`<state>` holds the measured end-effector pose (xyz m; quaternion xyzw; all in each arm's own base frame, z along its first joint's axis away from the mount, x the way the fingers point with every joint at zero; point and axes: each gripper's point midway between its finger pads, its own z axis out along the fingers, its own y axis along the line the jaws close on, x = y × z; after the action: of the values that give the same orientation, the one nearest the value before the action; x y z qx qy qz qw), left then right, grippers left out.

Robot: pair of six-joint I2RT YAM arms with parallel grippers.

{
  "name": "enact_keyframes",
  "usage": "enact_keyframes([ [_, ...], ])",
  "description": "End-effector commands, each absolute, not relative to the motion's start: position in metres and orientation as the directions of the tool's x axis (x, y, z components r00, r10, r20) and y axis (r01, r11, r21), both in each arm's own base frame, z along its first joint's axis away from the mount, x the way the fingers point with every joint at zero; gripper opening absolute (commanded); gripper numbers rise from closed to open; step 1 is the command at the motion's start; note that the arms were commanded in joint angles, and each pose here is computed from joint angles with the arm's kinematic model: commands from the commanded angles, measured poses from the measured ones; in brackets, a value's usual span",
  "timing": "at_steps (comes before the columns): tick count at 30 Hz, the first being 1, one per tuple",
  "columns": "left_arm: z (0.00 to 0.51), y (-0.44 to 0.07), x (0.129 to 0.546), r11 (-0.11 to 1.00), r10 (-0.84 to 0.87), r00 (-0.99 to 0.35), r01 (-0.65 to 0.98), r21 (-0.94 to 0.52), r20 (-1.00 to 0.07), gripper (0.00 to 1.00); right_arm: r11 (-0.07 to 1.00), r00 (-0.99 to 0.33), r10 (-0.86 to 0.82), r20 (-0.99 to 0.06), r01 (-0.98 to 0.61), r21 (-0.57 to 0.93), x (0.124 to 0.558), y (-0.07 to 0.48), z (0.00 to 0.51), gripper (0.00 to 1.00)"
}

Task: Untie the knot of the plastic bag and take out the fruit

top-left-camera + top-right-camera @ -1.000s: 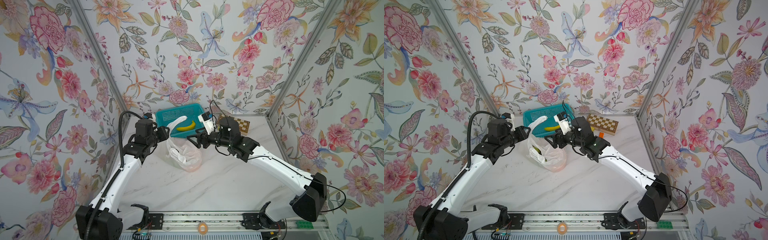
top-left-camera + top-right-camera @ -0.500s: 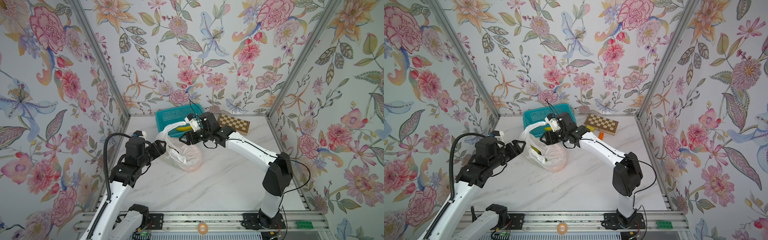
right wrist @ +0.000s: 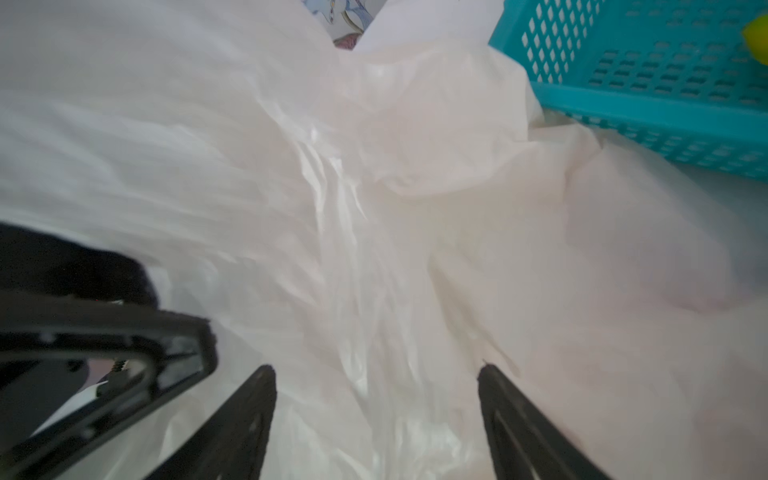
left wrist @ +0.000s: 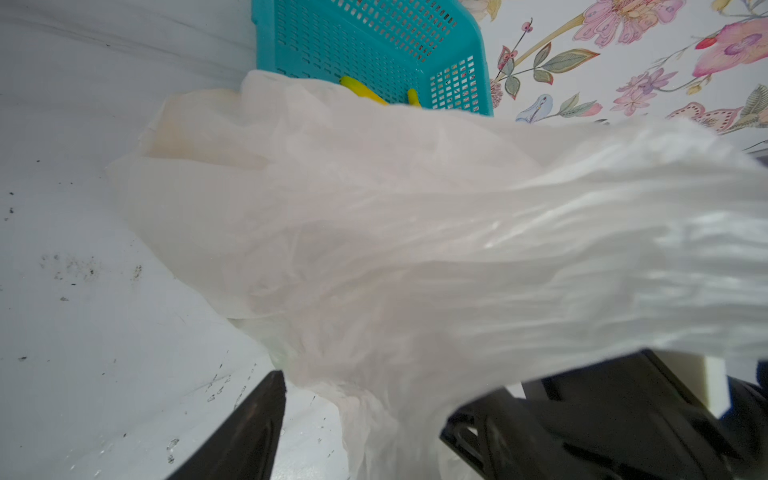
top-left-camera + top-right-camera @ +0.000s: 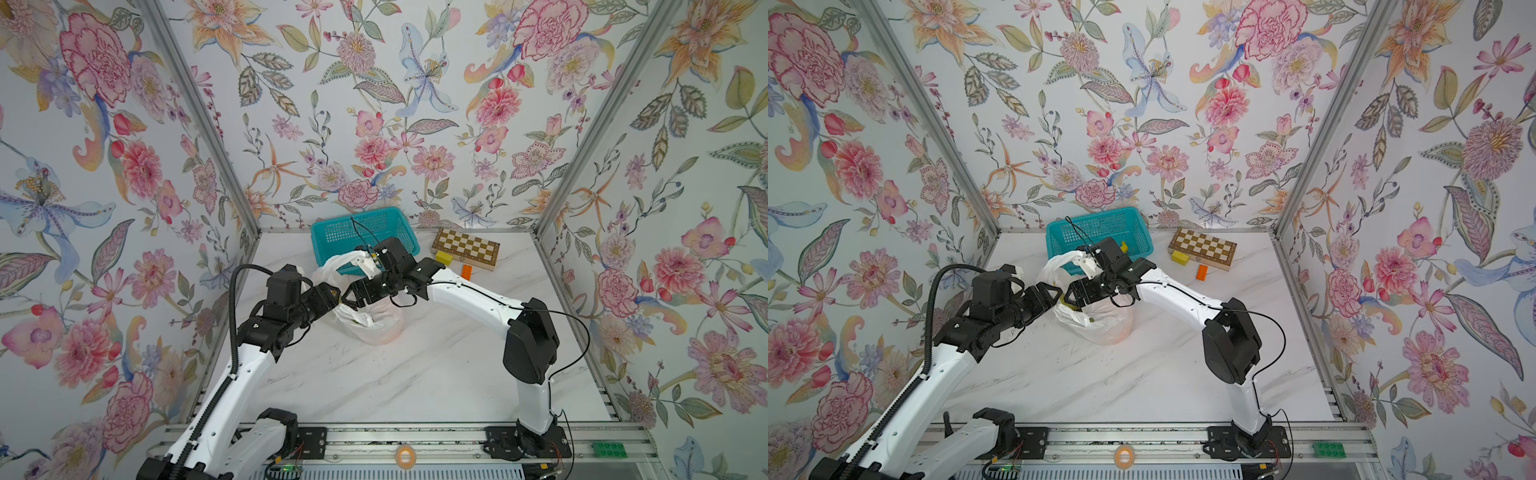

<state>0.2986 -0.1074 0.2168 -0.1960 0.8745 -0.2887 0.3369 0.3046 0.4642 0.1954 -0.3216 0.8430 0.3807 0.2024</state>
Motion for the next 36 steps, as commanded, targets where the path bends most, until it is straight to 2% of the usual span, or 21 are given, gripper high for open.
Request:
enact_keyframes([
  [1,0.201,-0.102,0.293,0.786,-0.517,-0.712,-0.175,-0.593,-0.475,0.66,0.527,-0.701,-0.422,-0.576,-0.706,0.473,0.308,0.467,0.184,0.80],
  [4,0.199,-0.104,0.292,0.786,-0.511,-0.719,-0.170,-0.595,-0.471,0.56,0.534,-0.686,-0.444,-0.576,-0.719,0.445,0.308,0.469,0.176,0.78],
  [7,0.193,-0.102,0.288,0.792,-0.505,-0.728,-0.178,-0.584,-0.464,0.46,0.591,-0.681,-0.424,-0.597,-0.708,0.386,0.322,0.465,0.175,0.65],
  [10,0.189,-0.095,0.284,0.802,-0.512,-0.724,-0.211,-0.558,-0.462,0.33,0.660,-0.674,-0.391,-0.627,-0.680,0.319,0.342,0.455,0.179,0.41],
  [12,0.193,-0.090,0.283,0.808,-0.518,-0.710,-0.221,-0.547,-0.478,0.20,0.695,-0.674,-0.366,-0.641,-0.656,0.294,0.351,0.444,0.186,0.22],
  [15,0.206,-0.078,0.280,0.837,-0.499,-0.684,-0.224,-0.499,-0.532,0.06,0.728,-0.687,-0.317,-0.654,-0.618,0.296,0.362,0.425,0.199,0.04],
  [20,0.226,-0.057,0.274,0.879,-0.458,-0.656,-0.237,-0.413,-0.600,0.00,0.771,-0.702,-0.209,-0.681,-0.547,0.327,0.374,0.392,0.223,0.00],
  [31,0.274,-0.027,0.265,0.941,-0.338,-0.611,-0.229,-0.248,-0.716,0.00,0.806,-0.638,0.118,-0.761,-0.386,0.448,0.404,0.326,0.301,0.00],
  [35,0.267,-0.027,0.268,0.947,-0.322,-0.629,-0.226,-0.230,-0.708,0.00,0.793,-0.646,0.145,-0.749,-0.377,0.479,0.415,0.325,0.297,0.00],
  [36,0.265,-0.029,0.269,0.945,-0.326,-0.630,-0.222,-0.238,-0.705,0.06,0.788,-0.658,0.136,-0.741,-0.381,0.483,0.415,0.329,0.291,0.00],
])
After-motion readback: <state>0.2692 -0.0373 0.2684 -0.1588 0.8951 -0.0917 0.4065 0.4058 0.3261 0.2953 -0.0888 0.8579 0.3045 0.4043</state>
